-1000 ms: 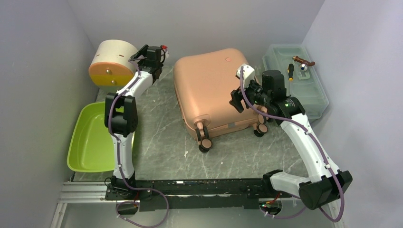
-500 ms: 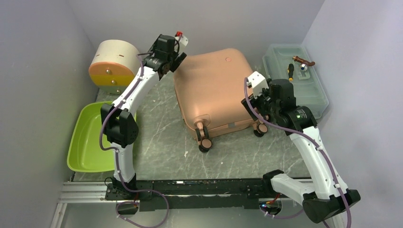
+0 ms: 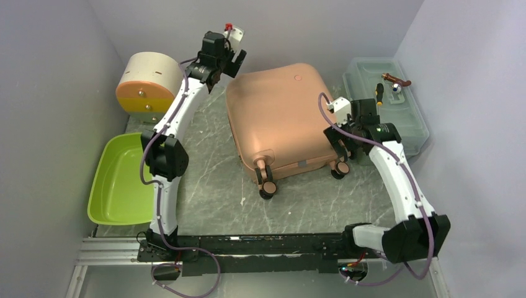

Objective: Open, take out, and arrange the luggage
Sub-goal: Rotate the luggage at the center of the board.

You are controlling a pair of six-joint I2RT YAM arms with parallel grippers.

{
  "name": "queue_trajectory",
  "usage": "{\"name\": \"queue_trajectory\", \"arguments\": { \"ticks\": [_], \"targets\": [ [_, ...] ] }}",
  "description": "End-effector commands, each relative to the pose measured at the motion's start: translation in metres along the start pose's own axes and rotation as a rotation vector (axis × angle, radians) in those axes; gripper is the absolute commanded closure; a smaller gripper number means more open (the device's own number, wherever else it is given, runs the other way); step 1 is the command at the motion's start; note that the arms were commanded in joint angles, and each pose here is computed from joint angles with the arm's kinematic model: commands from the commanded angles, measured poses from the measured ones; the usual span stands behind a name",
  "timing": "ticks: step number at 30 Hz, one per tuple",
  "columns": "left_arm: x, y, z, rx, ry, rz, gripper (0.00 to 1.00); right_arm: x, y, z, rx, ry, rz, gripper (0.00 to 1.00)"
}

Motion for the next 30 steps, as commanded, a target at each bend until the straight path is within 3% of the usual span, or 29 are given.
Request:
{"name": "queue_trajectory", "arguments": {
  "ticks": [1, 6, 10, 15, 21, 30],
  "targets": [
    [0.029, -0.008, -0.011, -0.101, 0.058, -0.075, 0.00, 0.014, -0.010, -0.010, -0.017, -0.117, 0.013, 0.10],
    [0.053, 0.011, -0.025, -0.134, 0.108, -0.062, 0.00, 0.040, -0.029, -0.009, -0.126, -0.276, 0.034, 0.12],
    [0.067, 0.027, -0.038, -0.107, 0.145, -0.036, 0.01, 0.065, -0.045, -0.009, -0.216, -0.388, 0.046, 0.19],
    [0.071, 0.047, -0.045, -0.064, 0.180, 0.024, 0.00, 0.094, -0.059, -0.007, -0.363, -0.498, 0.010, 0.20],
    [0.049, 0.069, -0.032, -0.063, 0.180, 0.114, 0.01, 0.122, -0.086, 0.003, -0.469, -0.610, -0.048, 0.18],
    [-0.006, 0.113, -0.008, -0.108, 0.150, 0.300, 0.02, 0.156, -0.145, 0.026, -0.582, -0.576, -0.203, 0.13]
  ]
}}
Point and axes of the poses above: each gripper's point midway between its finger pads, its own x axis out along the fingers, its own z axis along the line the jaws close on, y = z × x, the point moved 9 cm from there along -x, back along the fingers, and after that the axes turned 9 degrees about x, right-handed, at the moved point
